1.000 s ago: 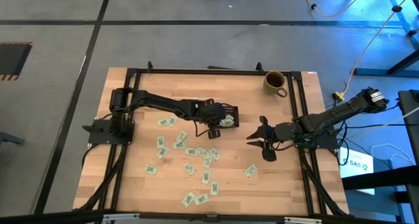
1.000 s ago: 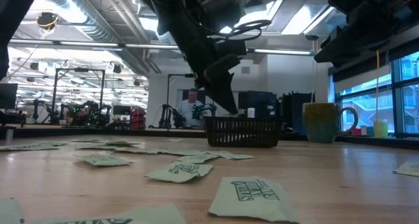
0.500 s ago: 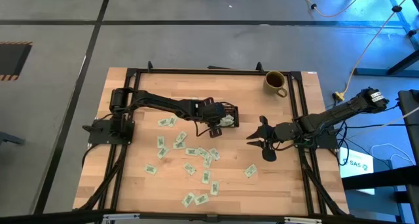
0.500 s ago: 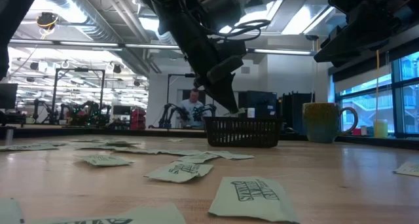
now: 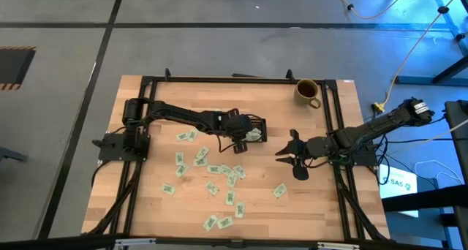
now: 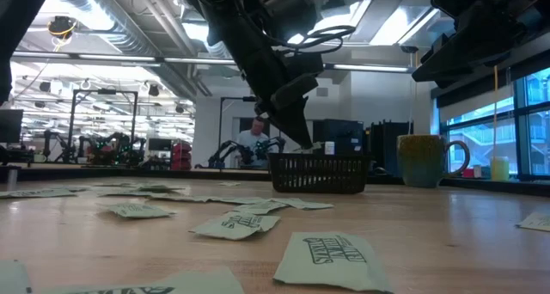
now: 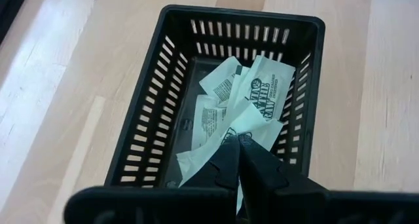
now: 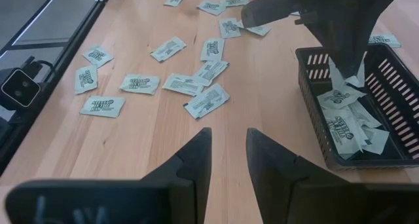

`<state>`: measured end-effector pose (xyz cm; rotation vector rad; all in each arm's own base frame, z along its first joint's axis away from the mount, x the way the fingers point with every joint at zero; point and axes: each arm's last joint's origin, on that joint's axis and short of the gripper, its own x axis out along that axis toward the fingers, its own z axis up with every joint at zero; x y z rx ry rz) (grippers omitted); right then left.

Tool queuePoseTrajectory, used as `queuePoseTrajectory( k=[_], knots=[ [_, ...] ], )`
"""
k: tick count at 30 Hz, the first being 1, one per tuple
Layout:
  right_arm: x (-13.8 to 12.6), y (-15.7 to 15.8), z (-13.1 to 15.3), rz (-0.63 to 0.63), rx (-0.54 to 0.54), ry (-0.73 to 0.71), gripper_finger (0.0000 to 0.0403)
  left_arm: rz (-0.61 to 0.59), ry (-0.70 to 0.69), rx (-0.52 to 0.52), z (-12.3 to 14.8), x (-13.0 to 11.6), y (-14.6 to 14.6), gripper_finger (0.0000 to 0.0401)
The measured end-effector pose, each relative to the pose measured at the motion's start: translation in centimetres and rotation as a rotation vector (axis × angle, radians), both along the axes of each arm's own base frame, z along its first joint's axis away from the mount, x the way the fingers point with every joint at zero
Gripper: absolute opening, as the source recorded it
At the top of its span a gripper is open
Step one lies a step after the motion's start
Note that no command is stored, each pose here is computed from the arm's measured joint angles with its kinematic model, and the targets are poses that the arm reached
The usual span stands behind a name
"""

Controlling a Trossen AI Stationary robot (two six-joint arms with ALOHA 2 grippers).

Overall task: Pick and place Stevia / Truvia into bins
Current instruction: Put the stevia packet into the black basket

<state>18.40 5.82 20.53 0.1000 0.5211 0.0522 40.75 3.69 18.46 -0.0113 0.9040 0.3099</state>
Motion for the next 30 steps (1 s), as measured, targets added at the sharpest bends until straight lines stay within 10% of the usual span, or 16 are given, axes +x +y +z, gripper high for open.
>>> queuePoseTrajectory(
  k=[18,30],
  knots=[
    [0.0,0.0,0.0,0.012,-0.021,-0.001,0.0099,0.005,-0.01,-0.026,0.2,0.0,-0.1,0.0068],
    [0.0,0.0,0.0,0.021,-0.039,0.004,0.0099,-0.561,0.02,-0.031,0.7,-0.3,-7.9,0.0063]
  ],
)
